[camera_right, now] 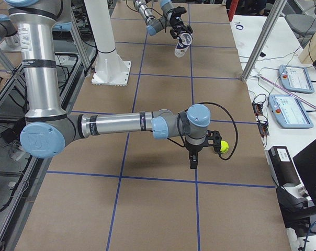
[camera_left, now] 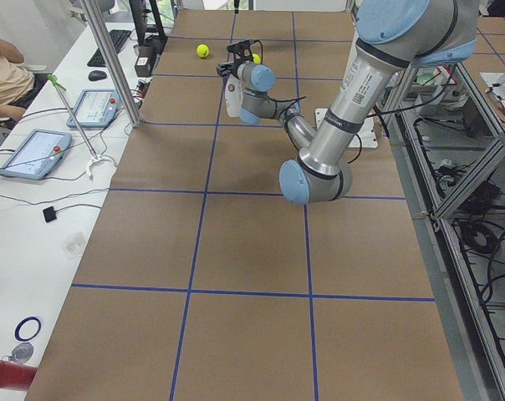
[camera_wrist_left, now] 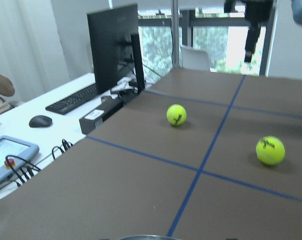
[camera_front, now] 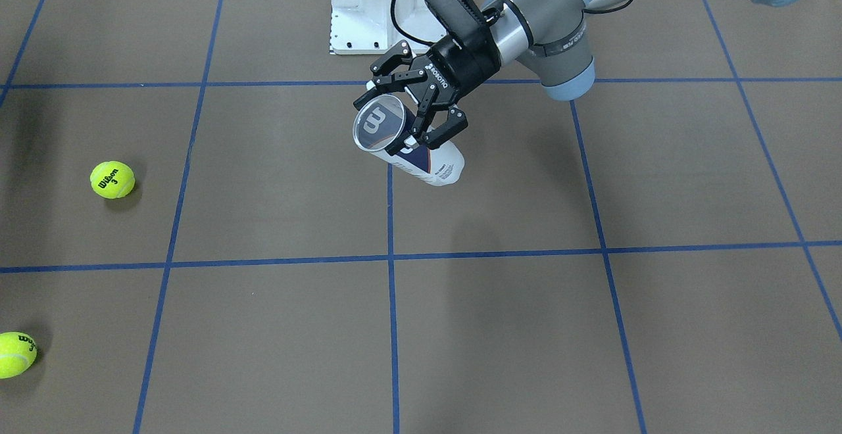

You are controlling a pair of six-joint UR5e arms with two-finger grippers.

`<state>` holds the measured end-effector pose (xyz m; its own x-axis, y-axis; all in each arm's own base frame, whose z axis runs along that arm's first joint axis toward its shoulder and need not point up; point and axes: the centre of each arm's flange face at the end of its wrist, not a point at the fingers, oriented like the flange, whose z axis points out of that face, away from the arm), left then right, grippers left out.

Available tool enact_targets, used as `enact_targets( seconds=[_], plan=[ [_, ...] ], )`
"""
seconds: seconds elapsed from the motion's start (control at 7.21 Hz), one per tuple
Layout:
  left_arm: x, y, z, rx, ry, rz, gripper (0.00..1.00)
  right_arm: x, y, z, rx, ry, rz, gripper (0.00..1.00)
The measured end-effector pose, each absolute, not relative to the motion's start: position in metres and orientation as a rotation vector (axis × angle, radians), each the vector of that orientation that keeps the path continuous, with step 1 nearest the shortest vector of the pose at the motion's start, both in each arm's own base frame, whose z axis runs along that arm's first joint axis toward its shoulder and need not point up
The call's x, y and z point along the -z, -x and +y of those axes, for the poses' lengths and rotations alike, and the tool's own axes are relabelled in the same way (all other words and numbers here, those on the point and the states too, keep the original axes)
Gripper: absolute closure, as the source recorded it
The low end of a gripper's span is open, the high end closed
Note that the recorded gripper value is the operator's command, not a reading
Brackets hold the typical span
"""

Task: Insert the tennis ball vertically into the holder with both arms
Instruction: 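Lift the holder with the left gripper and turn it upright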

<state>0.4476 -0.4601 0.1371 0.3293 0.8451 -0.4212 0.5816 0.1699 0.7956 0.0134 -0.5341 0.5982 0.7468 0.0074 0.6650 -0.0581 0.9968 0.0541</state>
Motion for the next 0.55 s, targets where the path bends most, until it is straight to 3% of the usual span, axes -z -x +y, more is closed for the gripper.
enact_targets(
  seconds=[0.55],
  plan=[
    [-0.176, -0.473, -0.474, 0.005, -1.649, 1.629, 0.48, -0.597, -0.014, -0.534, -0.035, -0.076, -0.728, 0.00]
  ],
)
